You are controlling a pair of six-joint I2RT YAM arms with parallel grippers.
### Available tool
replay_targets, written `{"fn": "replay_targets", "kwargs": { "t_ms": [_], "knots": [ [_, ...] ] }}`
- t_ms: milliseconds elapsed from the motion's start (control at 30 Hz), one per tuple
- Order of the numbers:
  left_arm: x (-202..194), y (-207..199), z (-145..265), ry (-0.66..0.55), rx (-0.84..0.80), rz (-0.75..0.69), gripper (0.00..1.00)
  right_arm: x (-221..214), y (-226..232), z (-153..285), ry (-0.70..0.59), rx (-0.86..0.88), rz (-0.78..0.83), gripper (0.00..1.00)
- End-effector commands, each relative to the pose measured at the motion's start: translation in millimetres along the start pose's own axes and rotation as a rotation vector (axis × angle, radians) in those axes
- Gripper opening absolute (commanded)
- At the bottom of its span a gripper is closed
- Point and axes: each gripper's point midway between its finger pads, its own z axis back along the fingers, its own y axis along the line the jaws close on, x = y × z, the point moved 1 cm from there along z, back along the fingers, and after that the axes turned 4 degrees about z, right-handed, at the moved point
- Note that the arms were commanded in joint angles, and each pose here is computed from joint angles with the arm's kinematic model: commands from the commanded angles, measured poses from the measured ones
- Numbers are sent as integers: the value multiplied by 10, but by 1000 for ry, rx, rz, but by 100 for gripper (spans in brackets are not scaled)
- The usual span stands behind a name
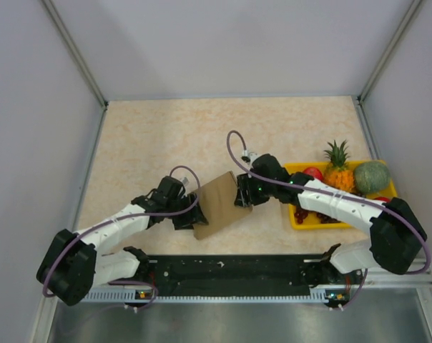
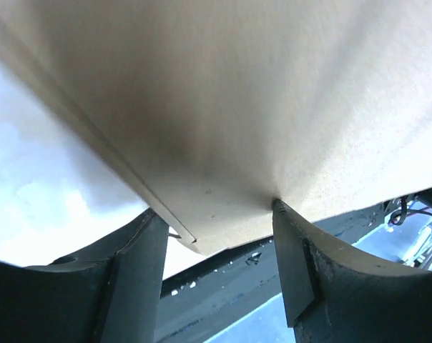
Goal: Fold the paper box
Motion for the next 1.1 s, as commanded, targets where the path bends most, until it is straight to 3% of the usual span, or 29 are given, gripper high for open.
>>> {"fn": "replay_targets", "kwargs": {
  "t_ms": [0, 67, 200, 400, 700, 1067],
  "knots": [
    [382, -813, 71, -182, -379, -179, 61, -68, 857, 113, 50, 201, 158, 50],
    [367, -792, 68, -181, -378, -179, 60, -92, 691, 63, 66, 67, 115, 48],
    [358, -792, 61, -176, -381, -172, 60, -35, 584, 25, 51, -39, 5, 46],
    [309, -805, 52, -157, -409, -165, 60, 164, 761, 76, -11, -16, -68, 48],
    [335, -815, 35, -191, -441, -184, 60, 310, 1227, 196, -29, -19, 33, 48],
    [567, -723, -128, -221, -344, -236, 65, 281, 1492, 282, -54, -11, 97, 48]
  ]
}}
